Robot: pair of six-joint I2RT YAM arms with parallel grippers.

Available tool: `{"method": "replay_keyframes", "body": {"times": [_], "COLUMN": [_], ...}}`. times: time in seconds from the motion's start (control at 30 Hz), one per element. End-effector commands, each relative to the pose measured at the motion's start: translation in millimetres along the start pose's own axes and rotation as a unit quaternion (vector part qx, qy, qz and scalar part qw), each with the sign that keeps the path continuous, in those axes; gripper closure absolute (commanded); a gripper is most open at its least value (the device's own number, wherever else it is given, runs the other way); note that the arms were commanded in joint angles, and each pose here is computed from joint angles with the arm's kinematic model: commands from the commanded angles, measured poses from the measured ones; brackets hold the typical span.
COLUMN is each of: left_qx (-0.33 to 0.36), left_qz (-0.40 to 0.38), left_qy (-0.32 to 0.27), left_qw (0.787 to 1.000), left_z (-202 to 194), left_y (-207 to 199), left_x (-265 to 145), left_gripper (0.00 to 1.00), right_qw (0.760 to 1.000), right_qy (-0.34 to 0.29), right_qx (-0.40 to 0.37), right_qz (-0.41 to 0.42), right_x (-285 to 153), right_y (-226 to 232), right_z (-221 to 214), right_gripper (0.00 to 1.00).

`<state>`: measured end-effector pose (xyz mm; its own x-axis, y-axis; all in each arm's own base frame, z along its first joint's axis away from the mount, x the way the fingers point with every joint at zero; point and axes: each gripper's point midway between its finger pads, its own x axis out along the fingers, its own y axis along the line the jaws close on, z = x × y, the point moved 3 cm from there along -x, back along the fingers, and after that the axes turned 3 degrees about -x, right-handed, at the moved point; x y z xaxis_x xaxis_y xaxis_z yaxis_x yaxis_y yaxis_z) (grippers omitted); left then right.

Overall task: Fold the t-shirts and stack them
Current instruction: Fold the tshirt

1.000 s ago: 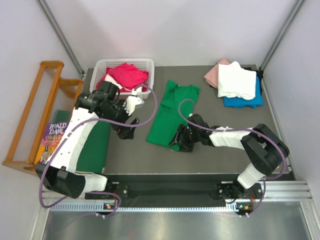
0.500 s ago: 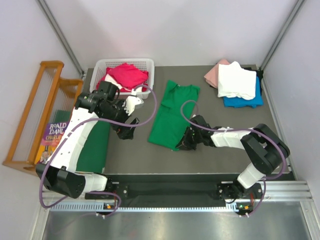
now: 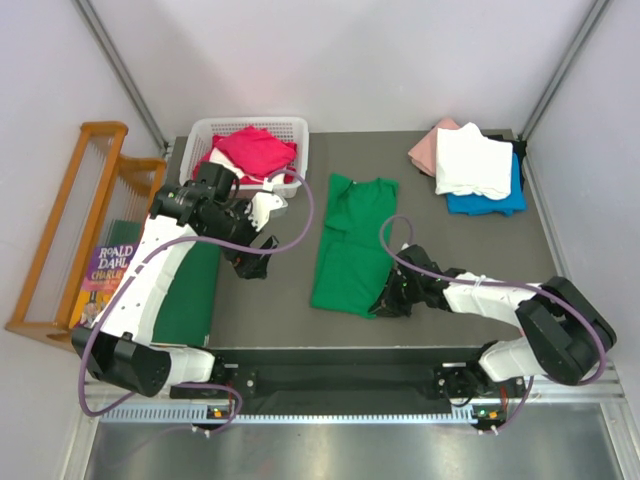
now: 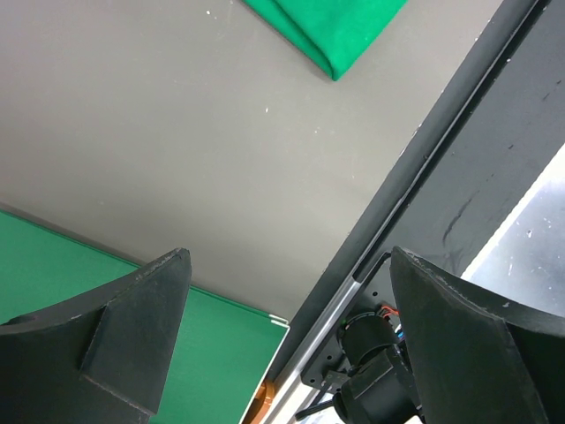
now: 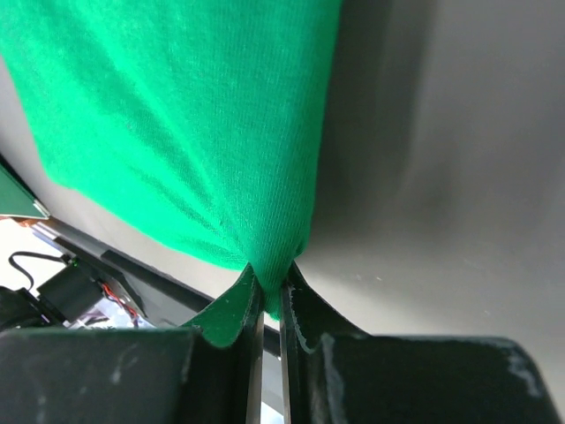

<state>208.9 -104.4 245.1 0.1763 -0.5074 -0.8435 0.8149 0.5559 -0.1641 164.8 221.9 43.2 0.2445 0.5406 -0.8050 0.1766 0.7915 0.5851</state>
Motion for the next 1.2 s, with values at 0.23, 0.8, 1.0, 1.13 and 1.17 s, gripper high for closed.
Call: {"method": "replay_keyframes", "body": {"times": [0.23, 0.8, 1.0, 1.13, 1.17], "left_qx": [-0.024, -0.152, -0.202, -0.205, -0.209], "left_qz": [-0.091, -0.128, -0.143, -0.138, -0.139], "left_qy": [-0.014, 0.119, 0.128, 0.157, 0.171], "left_qw": [0.995, 0.973, 0.960, 0.956, 0.953], "left_z": [3, -9, -10, -17, -22], "left_y": [-30, -22, -20, -19, -20], "left_x": [24, 162, 194, 207, 211], "left_gripper": [0.01, 0.01, 0.09, 0.17, 0.17], "right_qw": [0.999, 0.999, 1.000, 1.000, 1.000], "right_qy": [0.007, 0.010, 0.009, 0.009, 0.009], "right_qx": [-0.010, -0.006, -0.006, -0.007, -0.006], "right_qz": [-0.038, -0.032, -0.028, -0.023, -0.024], "right_x": [-5, -2, -2, -2, -1], "right_y": [-16, -13, -12, -9, -9], "right_z": [0, 1, 1, 3, 3], "right_gripper": [0.97, 0.98, 0.98, 0.99, 0.99]}}
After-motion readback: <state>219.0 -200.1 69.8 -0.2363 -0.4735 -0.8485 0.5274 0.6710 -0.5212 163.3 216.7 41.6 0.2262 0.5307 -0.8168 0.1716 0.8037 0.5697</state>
